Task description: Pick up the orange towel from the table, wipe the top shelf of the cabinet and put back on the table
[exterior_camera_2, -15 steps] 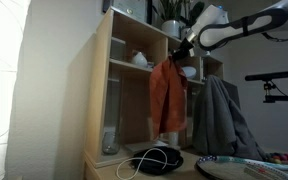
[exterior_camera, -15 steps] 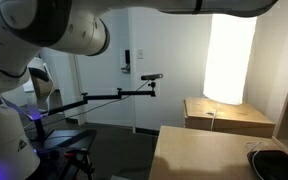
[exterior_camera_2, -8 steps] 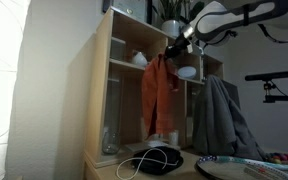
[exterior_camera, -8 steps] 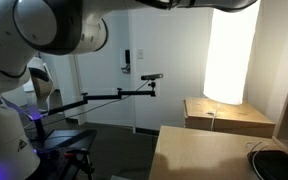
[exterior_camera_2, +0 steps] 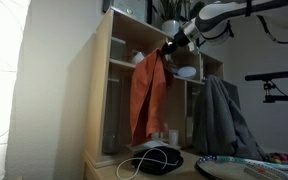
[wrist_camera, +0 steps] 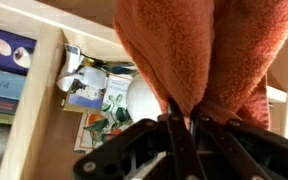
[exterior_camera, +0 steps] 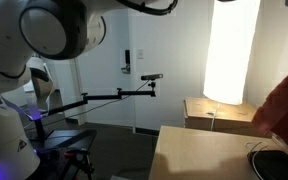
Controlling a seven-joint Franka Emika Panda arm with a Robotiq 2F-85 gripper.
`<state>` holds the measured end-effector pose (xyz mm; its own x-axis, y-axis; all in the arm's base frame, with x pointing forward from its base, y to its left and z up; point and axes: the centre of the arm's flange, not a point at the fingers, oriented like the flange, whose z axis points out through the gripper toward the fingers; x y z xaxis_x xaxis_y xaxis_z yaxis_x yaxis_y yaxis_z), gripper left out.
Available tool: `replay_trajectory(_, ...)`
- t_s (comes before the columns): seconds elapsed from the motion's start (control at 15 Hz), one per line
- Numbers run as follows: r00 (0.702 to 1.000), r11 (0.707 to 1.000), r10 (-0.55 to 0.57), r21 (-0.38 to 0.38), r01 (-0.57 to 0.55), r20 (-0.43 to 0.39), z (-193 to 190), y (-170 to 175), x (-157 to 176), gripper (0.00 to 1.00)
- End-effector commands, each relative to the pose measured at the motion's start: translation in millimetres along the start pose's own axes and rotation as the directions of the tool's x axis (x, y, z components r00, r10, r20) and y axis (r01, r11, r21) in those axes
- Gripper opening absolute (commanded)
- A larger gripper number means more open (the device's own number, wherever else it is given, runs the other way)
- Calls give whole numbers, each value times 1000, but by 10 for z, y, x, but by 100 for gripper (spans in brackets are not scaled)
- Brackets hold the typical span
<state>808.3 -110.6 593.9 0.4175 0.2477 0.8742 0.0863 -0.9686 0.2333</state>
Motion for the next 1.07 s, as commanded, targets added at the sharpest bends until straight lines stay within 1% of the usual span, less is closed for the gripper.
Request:
replay_trajectory(0.0, 995, 994, -85, -63, 89, 59, -181, 0, -167, 2)
replay_trajectory(0.2, 984, 983, -146, -101, 157, 103, -253, 22, -353, 2)
replay_trajectory(0.27, 980, 979, -163, -102, 174, 111, -267, 40, -391, 2)
replay_trajectory(0.53, 977, 977, -172, -108, 186, 123, -225, 52, -459, 2)
replay_trajectory(0.6, 978, 977, -170, -106, 183, 125, -219, 49, -462, 2)
replay_trajectory(0.67, 984, 983, -144, -103, 154, 103, 128, 150, -240, 9)
replay_trajectory(1.0, 983, 983, -145, -101, 156, 110, 142, 144, -259, 9)
